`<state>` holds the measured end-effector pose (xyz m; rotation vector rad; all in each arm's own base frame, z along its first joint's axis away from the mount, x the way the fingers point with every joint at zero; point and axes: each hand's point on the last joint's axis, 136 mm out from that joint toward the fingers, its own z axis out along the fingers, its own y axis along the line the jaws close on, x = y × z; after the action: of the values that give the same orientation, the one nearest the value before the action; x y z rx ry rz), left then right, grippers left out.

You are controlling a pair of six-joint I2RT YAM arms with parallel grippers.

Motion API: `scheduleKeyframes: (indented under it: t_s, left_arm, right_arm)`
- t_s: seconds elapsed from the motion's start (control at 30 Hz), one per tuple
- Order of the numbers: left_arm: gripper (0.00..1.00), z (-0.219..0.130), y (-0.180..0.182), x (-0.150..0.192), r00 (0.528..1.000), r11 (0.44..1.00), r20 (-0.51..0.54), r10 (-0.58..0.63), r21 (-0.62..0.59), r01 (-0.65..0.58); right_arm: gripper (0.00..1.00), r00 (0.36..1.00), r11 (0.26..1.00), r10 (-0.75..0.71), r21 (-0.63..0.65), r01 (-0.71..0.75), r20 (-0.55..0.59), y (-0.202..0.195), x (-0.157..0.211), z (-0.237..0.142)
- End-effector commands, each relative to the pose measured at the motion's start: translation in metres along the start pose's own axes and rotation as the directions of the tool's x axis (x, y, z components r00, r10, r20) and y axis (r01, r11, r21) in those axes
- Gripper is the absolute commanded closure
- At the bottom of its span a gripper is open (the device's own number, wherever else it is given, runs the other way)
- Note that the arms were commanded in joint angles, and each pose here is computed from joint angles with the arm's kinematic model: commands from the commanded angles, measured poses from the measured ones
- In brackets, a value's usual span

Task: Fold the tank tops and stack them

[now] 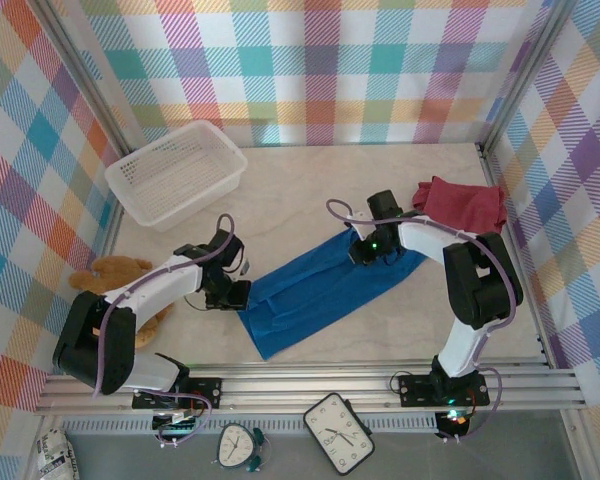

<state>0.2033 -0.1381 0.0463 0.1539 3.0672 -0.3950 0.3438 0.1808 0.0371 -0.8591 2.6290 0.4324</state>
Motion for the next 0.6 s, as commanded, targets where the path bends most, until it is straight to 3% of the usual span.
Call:
scheduleKeyframes:
  t_s: [0.0,0.1,0.2,0.4,0.57]
  left_arm:
    - [0.86,0.005,0.001,0.009,0.997,0.997,-0.038,-0.073,-0.013,0.072]
    - [0.83,-0.001,0.001,0.014,0.996,0.996,-0.044,-0.076,-0.045,0.074]
    - [0.72,-0.017,-0.006,0.012,0.997,0.997,-0.013,-0.076,-0.012,0.076]
    - [0.65,-0.05,-0.035,-0.008,0.996,0.993,0.067,-0.056,0.108,0.049]
    - [0.63,-0.038,-0.035,-0.036,0.996,0.998,0.087,-0.017,0.055,0.012]
  right_arm:
    - [0.72,0.997,0.999,0.048,0.004,-0.048,-0.055,0.001,0.016,-0.002]
    - [0.7,0.997,0.998,0.061,-0.007,-0.061,-0.043,0.004,0.014,-0.012]
    - [0.64,0.995,0.995,0.096,0.0,-0.096,0.014,0.002,0.007,-0.032]
    - [0.54,0.908,0.911,0.379,0.102,-0.4,0.181,-0.063,-0.002,-0.075]
    - [0.54,0.887,0.879,0.415,0.16,-0.448,0.203,-0.1,-0.007,-0.074]
